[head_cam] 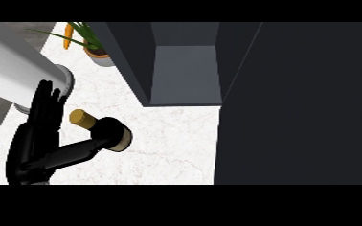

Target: Pick up the wine, place it into the cabinet and close the cabinet

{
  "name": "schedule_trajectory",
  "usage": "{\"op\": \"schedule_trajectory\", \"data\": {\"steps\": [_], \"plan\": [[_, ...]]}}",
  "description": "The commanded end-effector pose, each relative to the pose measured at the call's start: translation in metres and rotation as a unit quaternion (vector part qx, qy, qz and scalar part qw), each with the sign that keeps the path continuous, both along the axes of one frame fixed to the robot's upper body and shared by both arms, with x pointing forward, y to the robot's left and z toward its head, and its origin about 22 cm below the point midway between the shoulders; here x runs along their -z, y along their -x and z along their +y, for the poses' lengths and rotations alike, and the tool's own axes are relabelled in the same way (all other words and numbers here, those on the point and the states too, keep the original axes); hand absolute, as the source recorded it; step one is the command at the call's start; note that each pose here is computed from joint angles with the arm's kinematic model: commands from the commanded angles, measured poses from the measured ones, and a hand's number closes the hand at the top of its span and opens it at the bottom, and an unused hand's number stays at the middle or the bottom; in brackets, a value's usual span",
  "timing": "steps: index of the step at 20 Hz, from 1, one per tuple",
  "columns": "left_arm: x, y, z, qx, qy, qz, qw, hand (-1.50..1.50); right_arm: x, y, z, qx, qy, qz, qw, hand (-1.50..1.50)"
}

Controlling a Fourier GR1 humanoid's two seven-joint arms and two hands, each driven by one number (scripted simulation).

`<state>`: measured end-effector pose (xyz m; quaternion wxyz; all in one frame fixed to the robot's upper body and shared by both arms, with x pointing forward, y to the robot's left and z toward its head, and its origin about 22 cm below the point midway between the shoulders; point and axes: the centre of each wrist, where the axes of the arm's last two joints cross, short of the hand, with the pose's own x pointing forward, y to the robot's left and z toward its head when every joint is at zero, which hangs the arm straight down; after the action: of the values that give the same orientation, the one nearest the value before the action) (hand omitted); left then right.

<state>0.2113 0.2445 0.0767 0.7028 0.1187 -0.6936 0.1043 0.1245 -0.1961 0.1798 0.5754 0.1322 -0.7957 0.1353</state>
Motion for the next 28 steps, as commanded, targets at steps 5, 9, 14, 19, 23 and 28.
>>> {"op": "schedule_trajectory", "data": {"steps": [5, 9, 14, 19, 23, 28], "plan": [[0.048, -0.005, 0.022, -0.013, -0.004, 0.021, 0.9997, -1.50, -0.036, 0.055, -0.016, -0.024, -0.024, -0.038, 0.999, -1.50], [0.073, -0.003, 0.036, -0.008, 0.006, 0.033, 0.9994, -1.50, -0.032, 0.048, -0.012, -0.022, -0.022, -0.031, 0.999, -1.50], [0.095, -0.021, 0.030, 0.000, 0.010, 0.038, 0.9992, -1.50, -0.027, 0.043, -0.013, -0.015, -0.023, -0.036, 0.999, -1.50], [0.107, -0.014, 0.049, 0.017, 0.016, 0.048, 0.9986, -1.50, -0.030, 0.052, -0.018, -0.020, -0.021, -0.036, 0.999, -1.50], [0.139, -0.011, 0.049, 0.016, 0.029, 0.052, 0.9981, -1.50, -0.028, 0.047, -0.014, -0.030, -0.027, -0.042, 0.998, -1.50], [0.154, -0.002, 0.028, 0.027, 0.032, 0.051, 0.9979, -1.50, -0.037, 0.054, -0.015, -0.020, -0.024, -0.037, 0.999, -1.50]]}}
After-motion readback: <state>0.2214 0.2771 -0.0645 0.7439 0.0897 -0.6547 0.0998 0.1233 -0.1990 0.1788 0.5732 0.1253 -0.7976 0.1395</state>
